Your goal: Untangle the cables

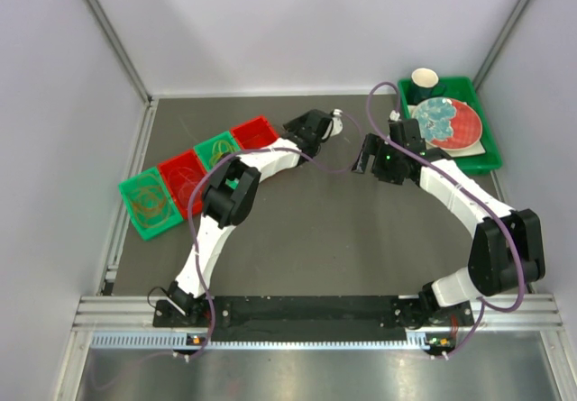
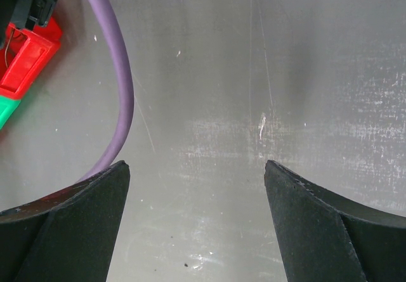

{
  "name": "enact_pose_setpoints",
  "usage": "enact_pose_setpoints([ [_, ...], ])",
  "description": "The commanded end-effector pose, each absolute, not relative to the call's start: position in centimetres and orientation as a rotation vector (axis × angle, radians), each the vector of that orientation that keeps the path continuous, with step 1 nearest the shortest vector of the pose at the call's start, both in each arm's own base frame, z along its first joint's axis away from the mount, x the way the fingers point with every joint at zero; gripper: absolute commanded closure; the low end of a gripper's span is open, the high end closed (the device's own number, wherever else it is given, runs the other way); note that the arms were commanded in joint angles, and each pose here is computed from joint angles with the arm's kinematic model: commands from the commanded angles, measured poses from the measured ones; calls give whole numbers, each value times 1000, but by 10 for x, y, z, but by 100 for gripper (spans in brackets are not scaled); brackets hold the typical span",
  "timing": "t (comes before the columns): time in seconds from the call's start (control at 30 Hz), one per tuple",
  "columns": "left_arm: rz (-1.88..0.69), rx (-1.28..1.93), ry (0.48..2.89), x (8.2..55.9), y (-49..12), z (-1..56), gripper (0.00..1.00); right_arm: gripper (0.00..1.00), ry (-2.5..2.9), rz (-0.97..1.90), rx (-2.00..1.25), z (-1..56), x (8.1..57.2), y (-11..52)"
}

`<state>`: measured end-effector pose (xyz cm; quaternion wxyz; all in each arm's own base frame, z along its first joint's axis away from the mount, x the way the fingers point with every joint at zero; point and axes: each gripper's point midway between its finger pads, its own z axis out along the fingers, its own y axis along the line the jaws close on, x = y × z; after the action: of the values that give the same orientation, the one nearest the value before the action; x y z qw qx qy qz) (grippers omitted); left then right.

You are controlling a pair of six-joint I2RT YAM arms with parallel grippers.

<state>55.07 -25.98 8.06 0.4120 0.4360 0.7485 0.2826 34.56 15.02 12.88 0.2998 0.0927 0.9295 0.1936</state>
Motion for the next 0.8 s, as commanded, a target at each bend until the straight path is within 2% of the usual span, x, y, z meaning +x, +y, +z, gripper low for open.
enact_pose_setpoints([
  [0.0,732,1072,1880,552,-253,84,39,14,2430,535,208,138,350,157],
  [0.23,701,1085,1901,542,-249,86,37,14,2425,550,210,139,352,159],
  [0.77,834,1025,1805,566,-247,78,37,14,2440,542,206,134,351,159],
])
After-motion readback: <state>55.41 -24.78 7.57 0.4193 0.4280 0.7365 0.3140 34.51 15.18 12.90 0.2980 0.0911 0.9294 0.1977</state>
